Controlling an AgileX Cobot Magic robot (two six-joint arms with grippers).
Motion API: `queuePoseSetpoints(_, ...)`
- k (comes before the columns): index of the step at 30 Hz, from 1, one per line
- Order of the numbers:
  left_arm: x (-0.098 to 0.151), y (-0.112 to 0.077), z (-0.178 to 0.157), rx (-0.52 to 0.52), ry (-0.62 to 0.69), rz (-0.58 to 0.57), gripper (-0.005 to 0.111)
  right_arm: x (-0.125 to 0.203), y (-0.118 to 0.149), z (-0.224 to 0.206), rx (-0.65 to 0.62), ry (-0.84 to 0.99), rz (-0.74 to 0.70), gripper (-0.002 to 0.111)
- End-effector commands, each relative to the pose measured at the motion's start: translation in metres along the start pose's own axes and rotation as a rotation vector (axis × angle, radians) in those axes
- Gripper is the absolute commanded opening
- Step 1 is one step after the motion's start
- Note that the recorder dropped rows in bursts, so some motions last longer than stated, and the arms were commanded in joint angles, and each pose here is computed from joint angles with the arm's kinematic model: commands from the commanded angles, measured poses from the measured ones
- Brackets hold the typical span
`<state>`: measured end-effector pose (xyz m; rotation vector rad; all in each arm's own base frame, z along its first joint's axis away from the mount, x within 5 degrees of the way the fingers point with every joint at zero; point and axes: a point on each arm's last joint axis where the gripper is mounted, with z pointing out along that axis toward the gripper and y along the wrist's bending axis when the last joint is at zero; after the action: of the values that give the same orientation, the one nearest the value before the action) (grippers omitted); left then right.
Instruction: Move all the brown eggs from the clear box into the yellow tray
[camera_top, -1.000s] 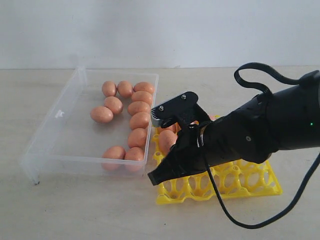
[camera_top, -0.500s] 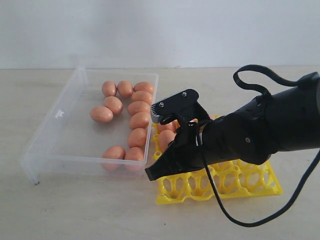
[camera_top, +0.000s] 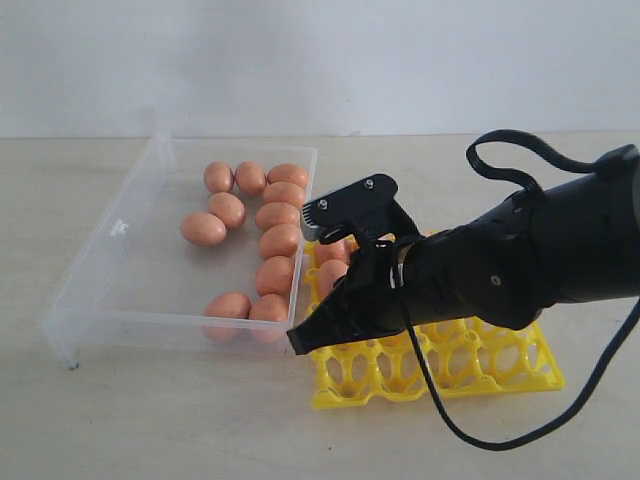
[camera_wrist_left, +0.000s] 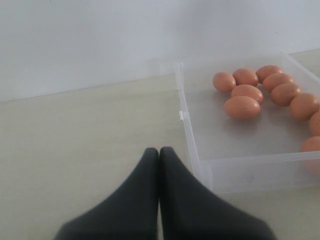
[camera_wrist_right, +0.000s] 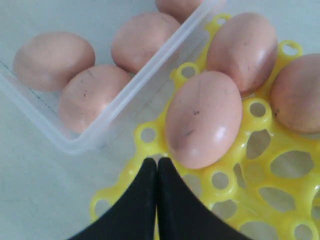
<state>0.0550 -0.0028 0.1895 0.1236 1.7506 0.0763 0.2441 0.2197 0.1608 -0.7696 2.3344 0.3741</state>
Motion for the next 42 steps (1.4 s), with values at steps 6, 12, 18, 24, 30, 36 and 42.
queuePoseSetpoints(6,-0.001,0.000,0.000,0.006,-0.016,-0.015,-0.004,-0.003,-0.001,0.000,0.000,-0.026,0.009,-0.001)
queuePoseSetpoints(12,-0.001,0.000,0.000,0.006,-0.016,-0.015,-0.004,-0.002,-0.001,0.000,0.002,-0.017,0.002,-0.001)
queuePoseSetpoints(18,-0.001,0.000,0.000,0.006,-0.016,-0.015,-0.004,0.005,-0.002,0.012,0.006,0.006,0.002,-0.001)
queuePoseSetpoints(24,-0.001,0.000,0.000,0.006,-0.016,-0.015,-0.004,0.007,-0.003,0.021,0.007,-0.009,0.012,-0.001)
queuePoseSetpoints(30,-0.001,0.000,0.000,0.006,-0.016,-0.015,-0.004,0.008,-0.003,0.021,0.007,0.000,0.028,-0.001)
queuePoseSetpoints(36,-0.001,0.000,0.000,0.006,-0.016,-0.015,-0.004,0.011,-0.003,0.017,0.009,0.048,0.053,-0.001)
queuePoseSetpoints(42,-0.001,0.000,0.000,0.006,-0.016,-0.015,-0.004,-0.002,-0.003,0.010,0.004,-0.066,0.059,-0.001)
